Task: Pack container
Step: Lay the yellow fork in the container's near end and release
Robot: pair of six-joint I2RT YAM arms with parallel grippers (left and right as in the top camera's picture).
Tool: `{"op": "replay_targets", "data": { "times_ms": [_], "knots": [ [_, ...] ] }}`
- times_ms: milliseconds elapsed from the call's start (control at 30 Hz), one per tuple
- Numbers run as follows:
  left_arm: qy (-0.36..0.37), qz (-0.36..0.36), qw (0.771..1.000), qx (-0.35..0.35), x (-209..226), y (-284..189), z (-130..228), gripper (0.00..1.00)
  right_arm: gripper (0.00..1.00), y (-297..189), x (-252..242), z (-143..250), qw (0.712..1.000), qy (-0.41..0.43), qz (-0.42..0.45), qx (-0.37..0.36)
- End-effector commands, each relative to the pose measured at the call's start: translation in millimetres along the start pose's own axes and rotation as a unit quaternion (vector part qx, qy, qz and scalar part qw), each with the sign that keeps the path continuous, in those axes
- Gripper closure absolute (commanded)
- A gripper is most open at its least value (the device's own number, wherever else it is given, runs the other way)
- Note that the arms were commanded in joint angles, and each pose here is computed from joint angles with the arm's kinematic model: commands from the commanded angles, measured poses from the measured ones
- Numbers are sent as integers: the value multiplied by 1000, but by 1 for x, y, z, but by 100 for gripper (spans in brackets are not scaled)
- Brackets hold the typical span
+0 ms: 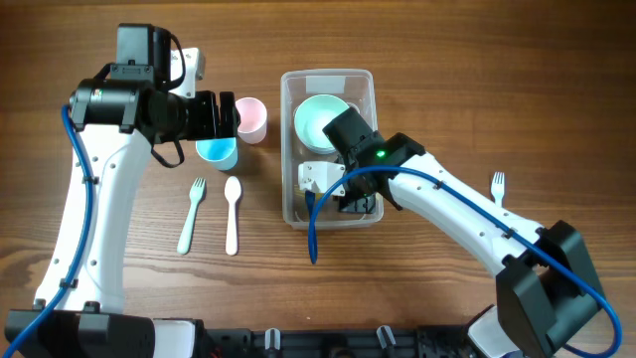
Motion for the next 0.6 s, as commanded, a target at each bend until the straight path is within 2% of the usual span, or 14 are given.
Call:
{"op": "replay_targets", "data": {
  "times_ms": [0, 33, 100, 133, 267, 333, 400, 433, 500, 533, 567],
  "knots": [
    [13, 4, 1000, -6, -3, -3, -3, 0, 76, 0, -5, 0, 1000, -7, 8, 6],
    [13, 4, 1000, -6, -3, -3, -3, 0, 67, 0, -6, -1, 1000, -7, 12, 4],
    [13, 4, 1000, -6, -3, -3, -3, 0, 56, -2, -20, -2, 999, 21, 45, 7],
    [13, 4, 1000, -6, -3, -3, -3, 0, 47, -4, -25, -1, 998, 34, 58, 12],
    [13, 4, 1000, -6, -3, -3, -3, 0, 45, -28, -46, -9, 991, 80, 104, 1],
    [13, 4, 1000, -6, -3, -3, -3, 0, 44, -62, -64, -20, 970, 191, 147, -40],
    [13, 4, 1000, -6, -3, -3, -3, 0, 35, -102, -77, -15, 919, 340, 186, -75],
    [13, 4, 1000, -6, -3, -3, -3, 0, 28, -125, -76, -2, 882, 419, 197, -90],
    [13, 4, 1000, -6, -3, -3, -3, 0, 18, -147, -67, 27, 835, 506, 199, -89],
    [13, 4, 1000, -6, -3, -3, -3, 0, 17, -156, -58, 54, 798, 565, 196, -74],
    [13, 4, 1000, -6, -3, -3, -3, 0, 18, -162, -48, 84, 749, 632, 190, -53]
  ]
}}
Point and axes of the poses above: each gripper's point midway between its finger pads, its own y axis out along the fingers, its own x axis along the line the jaws close on, z = x × y, the point moved 3 cm from there along -y, back along the fingers, and after that the axes turned 13 degrees about -y, right-handed, at the moved point
